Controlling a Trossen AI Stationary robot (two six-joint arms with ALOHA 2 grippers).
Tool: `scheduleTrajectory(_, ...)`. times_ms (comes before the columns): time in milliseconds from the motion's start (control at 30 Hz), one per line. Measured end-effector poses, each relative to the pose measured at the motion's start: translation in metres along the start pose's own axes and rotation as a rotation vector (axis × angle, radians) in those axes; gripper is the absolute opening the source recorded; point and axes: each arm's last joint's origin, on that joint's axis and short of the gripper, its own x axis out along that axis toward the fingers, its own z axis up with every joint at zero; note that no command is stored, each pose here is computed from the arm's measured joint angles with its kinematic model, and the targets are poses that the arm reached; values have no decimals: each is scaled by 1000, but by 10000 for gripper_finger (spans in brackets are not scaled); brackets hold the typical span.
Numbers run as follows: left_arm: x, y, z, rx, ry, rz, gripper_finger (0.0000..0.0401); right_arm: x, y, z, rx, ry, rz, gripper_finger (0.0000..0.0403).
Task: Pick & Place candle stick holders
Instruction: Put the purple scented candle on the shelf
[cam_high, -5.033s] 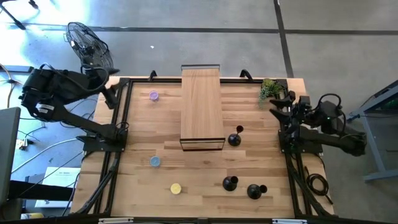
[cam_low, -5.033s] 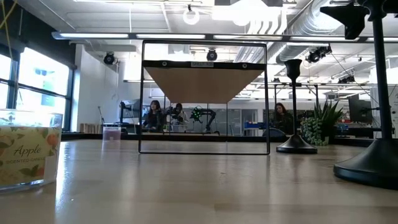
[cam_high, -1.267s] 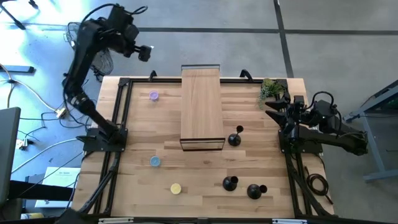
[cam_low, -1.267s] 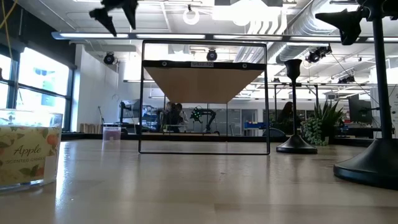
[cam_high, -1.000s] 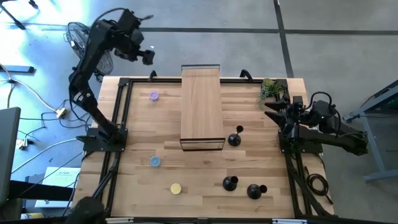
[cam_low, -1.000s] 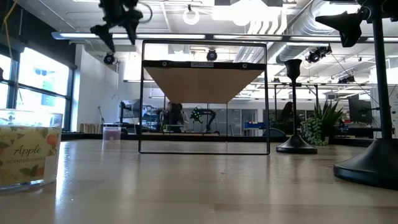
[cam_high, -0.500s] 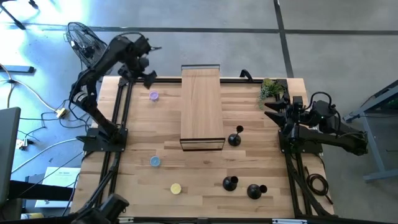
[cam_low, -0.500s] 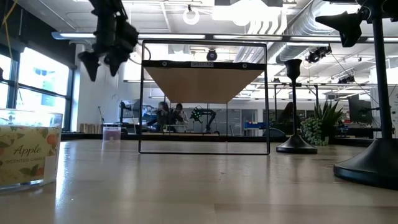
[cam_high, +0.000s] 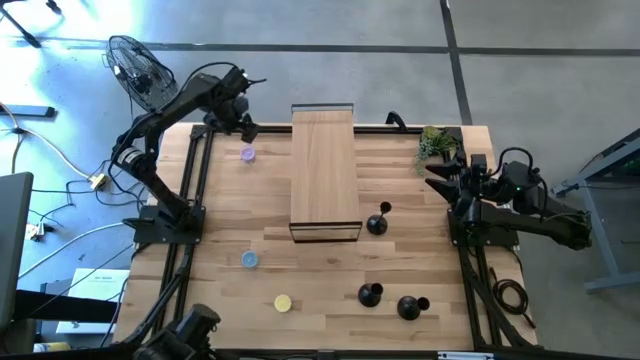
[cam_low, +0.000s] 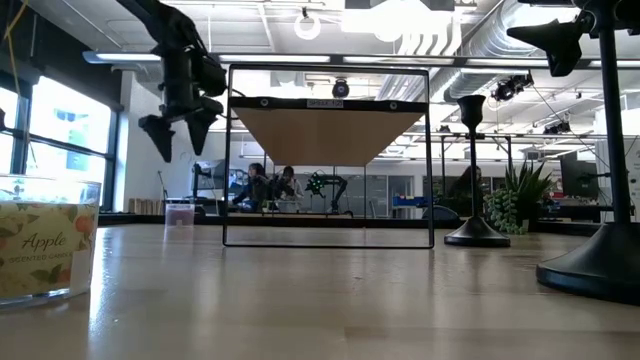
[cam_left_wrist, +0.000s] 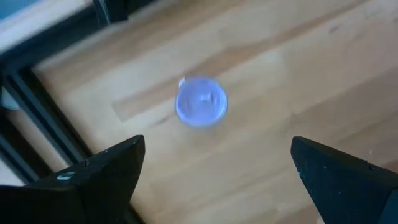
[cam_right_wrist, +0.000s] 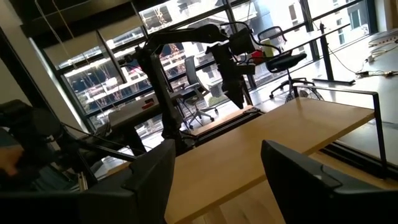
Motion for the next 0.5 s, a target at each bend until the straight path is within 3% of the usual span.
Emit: scheduleTrajectory(500,34,4,-10,-3,33,9,396,0,0,0,-17,5,-2,234)
